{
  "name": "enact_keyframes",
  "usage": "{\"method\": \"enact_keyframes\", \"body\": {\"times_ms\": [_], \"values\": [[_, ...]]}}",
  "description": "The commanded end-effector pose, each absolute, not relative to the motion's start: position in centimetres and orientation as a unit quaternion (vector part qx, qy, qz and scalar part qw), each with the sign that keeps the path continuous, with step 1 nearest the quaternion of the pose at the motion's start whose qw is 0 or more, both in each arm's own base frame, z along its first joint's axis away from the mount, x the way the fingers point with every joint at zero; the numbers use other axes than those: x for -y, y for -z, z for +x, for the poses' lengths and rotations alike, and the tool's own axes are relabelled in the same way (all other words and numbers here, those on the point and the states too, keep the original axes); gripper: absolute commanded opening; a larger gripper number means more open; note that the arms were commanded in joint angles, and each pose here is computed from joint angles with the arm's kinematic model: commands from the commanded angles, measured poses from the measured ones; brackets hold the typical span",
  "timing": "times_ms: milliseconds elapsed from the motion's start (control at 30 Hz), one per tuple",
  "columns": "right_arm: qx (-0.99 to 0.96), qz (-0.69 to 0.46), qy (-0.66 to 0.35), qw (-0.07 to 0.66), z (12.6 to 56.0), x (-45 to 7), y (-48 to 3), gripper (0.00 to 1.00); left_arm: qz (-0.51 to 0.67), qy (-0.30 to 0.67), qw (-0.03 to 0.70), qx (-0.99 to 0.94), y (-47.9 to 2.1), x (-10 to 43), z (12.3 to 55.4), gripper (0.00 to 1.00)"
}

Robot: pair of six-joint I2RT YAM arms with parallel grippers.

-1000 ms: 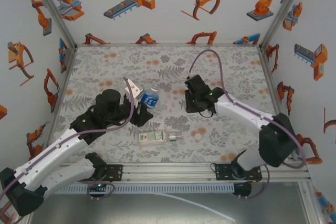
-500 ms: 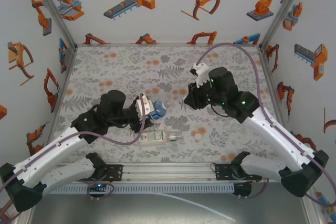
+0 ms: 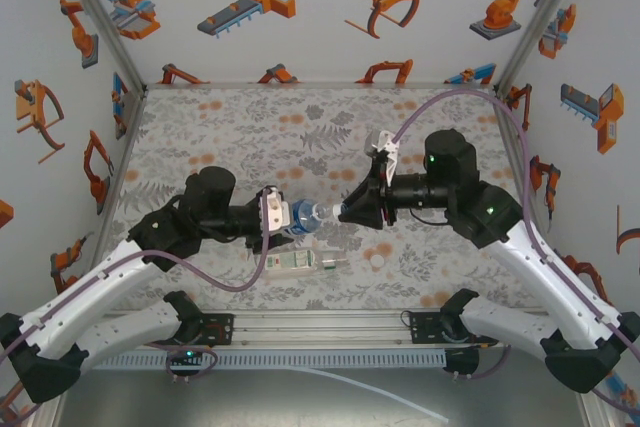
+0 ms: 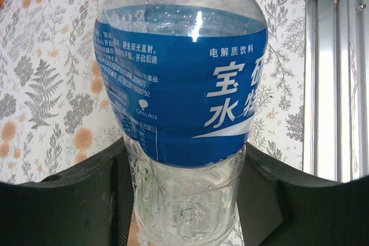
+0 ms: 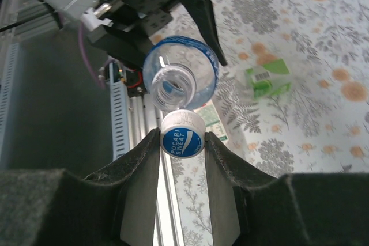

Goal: Screw on the bottle caps

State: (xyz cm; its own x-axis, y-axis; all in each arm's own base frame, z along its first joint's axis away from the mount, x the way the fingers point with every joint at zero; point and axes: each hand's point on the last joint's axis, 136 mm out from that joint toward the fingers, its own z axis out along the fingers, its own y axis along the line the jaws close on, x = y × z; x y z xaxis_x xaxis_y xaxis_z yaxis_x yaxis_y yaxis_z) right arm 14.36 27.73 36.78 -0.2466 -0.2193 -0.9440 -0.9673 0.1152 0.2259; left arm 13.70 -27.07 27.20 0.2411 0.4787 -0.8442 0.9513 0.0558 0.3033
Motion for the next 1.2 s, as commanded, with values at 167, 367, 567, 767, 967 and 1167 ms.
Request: {"method": "enact_keyframes", "body": {"times_ms": [167,367,567,767,967,1167], "values": [[-0.577,-0.499,-0.505,0.403,12.4,-28.4,-39.5,0.04,0.663,0.270,0.463,-0.523,-28.4,27.5,12.5,0.00],[-0.584,-0.498,-0.500,0.401,12.6,-28.8,-39.2,0.03,0.662,0.271,0.461,-0.525,-28.4,27.7,12.6,0.00],[-0.600,-0.490,-0.481,0.411,13.5,-29.2,-38.6,0.02,0.668,0.275,0.452,-0.524,-28.3,27.6,12.3,0.00],[-0.611,-0.494,-0.466,0.407,13.8,-29.6,-38.2,0.01,0.669,0.274,0.450,-0.524,-28.3,27.6,12.2,0.00],[-0.617,-0.505,-0.453,0.399,13.7,-29.9,-37.9,0.00,0.669,0.276,0.439,-0.532,-28.1,27.7,12.3,0.00],[-0.623,-0.525,-0.437,0.382,13.3,-30.2,-36.9,0.00,0.671,0.279,0.438,-0.529,-28.4,27.9,12.2,0.00]]}}
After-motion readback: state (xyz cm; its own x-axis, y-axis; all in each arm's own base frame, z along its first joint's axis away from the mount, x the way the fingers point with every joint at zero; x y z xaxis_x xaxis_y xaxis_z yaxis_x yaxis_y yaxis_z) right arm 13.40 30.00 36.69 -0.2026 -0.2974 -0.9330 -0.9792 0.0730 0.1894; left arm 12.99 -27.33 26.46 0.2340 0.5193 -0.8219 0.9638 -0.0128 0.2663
